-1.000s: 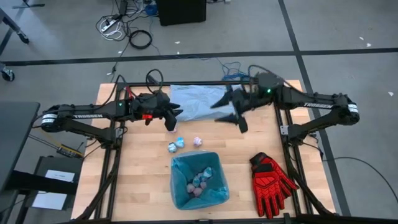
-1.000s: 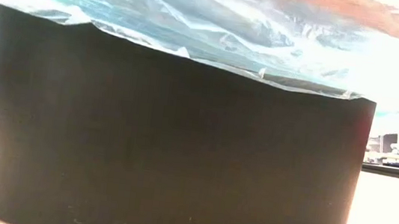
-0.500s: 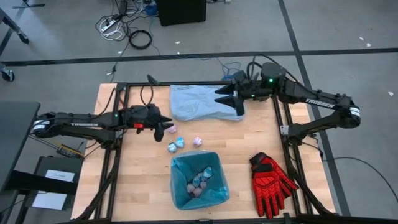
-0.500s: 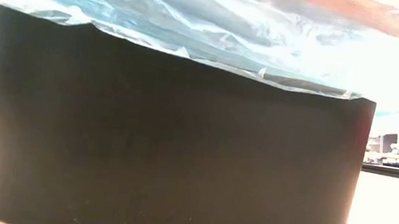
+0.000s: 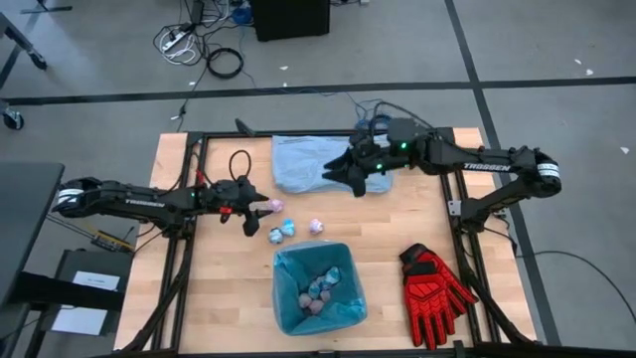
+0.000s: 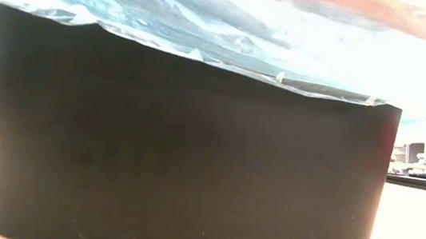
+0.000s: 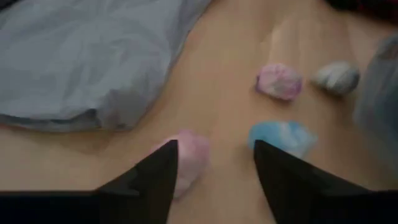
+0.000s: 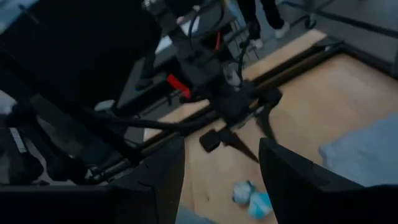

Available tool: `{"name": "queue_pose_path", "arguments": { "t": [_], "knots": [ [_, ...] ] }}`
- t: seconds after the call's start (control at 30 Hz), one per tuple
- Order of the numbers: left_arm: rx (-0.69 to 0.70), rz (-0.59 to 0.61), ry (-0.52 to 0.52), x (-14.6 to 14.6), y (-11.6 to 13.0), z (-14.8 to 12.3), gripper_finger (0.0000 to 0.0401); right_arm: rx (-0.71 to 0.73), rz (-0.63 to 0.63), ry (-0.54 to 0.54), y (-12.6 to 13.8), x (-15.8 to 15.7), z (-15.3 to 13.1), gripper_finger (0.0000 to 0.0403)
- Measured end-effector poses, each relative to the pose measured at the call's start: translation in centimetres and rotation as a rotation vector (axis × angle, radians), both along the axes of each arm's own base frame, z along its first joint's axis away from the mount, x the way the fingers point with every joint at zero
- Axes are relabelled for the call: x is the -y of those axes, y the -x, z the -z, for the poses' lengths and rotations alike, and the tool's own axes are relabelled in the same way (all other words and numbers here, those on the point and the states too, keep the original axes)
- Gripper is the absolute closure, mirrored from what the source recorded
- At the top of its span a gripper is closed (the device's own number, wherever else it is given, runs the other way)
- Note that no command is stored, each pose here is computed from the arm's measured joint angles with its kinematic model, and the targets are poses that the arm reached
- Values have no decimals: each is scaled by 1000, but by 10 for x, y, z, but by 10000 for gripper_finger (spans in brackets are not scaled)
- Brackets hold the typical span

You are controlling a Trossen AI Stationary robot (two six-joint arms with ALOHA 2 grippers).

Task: Place trash/remove bag and relplace
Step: Put the pink crumbled trash bag into the trash bin

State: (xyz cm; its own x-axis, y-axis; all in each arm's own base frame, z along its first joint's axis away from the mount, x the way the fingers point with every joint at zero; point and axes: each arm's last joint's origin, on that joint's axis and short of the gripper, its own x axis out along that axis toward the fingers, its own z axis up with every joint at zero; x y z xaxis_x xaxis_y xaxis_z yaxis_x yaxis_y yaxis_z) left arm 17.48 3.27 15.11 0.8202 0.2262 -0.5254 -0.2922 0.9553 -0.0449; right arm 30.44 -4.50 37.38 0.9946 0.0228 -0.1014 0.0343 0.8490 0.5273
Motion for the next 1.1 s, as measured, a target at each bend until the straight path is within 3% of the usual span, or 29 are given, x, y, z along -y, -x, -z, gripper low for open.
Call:
{"name": "queue_pose_path", "arguments": {
  "t": [0.13, 0.27, 0.6, 0.8, 1.1],
  "knots": [
    [-66, -4, -93, -3, -2, 8, 105, -19, 23, -2, -5, -11, 4, 217],
    [-113, 14, -110, -4, -7, 17, 86, -12, 30, -9, -8, -20, 5, 220],
    [-189, 52, -102, -7, -19, 43, 98, 5, 50, -6, -9, -37, 3, 232],
    [-174, 4, -85, -11, -26, 54, 147, 8, 68, -1, -10, -48, 4, 239],
    [-141, -55, -50, -13, -27, 54, 297, 11, 86, 12, -11, -58, 4, 269]
  ]
}}
